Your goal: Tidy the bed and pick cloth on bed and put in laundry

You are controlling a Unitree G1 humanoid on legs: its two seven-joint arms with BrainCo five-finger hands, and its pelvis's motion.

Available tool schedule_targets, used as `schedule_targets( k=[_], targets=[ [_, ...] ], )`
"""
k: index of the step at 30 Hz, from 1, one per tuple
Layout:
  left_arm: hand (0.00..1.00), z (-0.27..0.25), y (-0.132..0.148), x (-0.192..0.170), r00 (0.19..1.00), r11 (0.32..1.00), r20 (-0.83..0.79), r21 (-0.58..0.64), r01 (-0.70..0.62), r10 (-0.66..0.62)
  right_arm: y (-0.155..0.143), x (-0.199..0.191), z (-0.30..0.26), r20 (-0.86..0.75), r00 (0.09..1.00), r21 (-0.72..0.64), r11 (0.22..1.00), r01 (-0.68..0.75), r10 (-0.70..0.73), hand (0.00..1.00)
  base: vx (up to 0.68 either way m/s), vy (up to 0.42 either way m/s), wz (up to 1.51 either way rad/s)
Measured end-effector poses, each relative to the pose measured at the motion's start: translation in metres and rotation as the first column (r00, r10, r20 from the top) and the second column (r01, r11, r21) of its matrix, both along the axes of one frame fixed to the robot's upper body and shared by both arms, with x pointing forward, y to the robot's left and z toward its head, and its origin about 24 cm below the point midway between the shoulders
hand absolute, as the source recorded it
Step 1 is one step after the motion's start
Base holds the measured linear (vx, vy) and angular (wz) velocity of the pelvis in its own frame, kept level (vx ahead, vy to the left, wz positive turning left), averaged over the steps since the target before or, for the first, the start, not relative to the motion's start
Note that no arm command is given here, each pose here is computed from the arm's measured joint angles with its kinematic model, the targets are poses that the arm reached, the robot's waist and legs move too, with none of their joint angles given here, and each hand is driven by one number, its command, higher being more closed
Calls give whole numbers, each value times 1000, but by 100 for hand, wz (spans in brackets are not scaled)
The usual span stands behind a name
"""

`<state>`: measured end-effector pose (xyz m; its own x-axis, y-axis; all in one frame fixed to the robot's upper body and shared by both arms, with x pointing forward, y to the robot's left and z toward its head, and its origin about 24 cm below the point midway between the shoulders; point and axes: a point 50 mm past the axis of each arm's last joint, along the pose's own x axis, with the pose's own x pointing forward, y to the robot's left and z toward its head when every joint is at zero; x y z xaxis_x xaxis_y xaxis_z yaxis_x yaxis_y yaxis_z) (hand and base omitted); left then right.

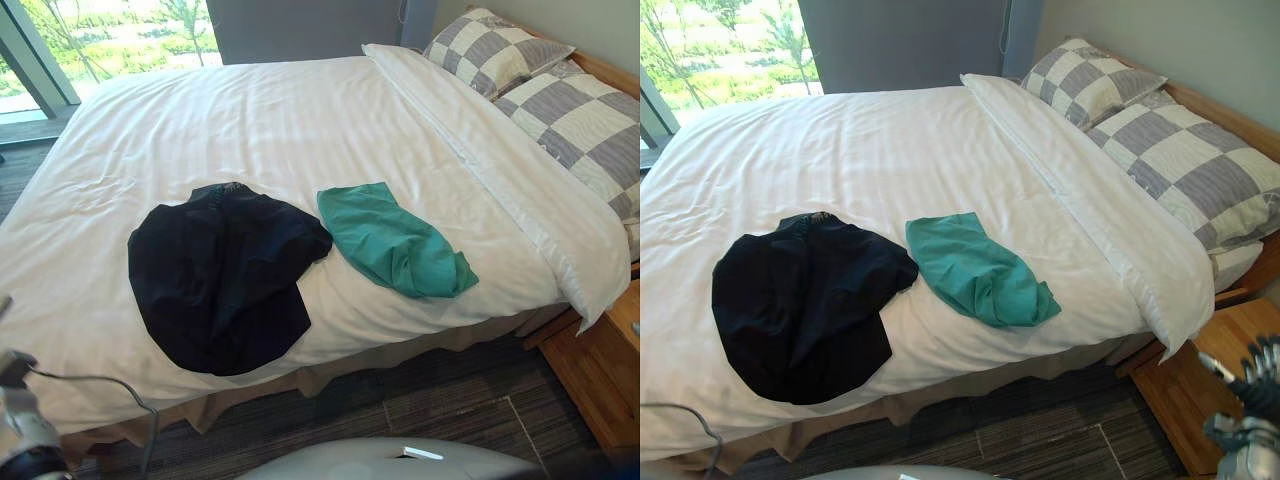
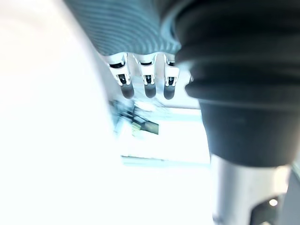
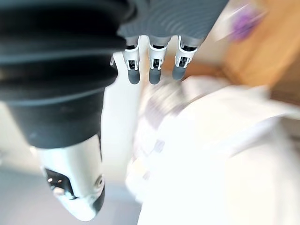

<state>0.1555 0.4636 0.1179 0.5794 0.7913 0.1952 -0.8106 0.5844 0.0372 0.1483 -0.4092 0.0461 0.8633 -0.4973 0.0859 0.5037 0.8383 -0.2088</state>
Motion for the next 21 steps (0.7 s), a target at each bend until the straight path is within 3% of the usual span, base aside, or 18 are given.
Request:
schedule_targets(
  k=[3, 9, 16, 21],
  targets=[
    [0, 23, -15, 35, 985, 975, -84, 148, 164, -153, 16, 30, 25, 14, 988, -129, 980, -152, 155, 0, 4, -3, 1],
    [0, 7, -49, 66, 904, 896, -305, 234, 376, -300, 64, 69, 42, -57, 918, -293, 872, -392, 393, 0, -16, -7, -3],
    [0, -33, -88, 84, 782, 818, -488, 209, 536, -388, 97, 87, 53, -88, 859, -345, 794, -501, 504, 0, -56, 3, -8],
    [0, -49, -100, 88, 728, 795, -582, 215, 567, -362, 105, 98, 64, -44, 862, -355, 798, -486, 505, 0, -41, 1, -10]
  ],
)
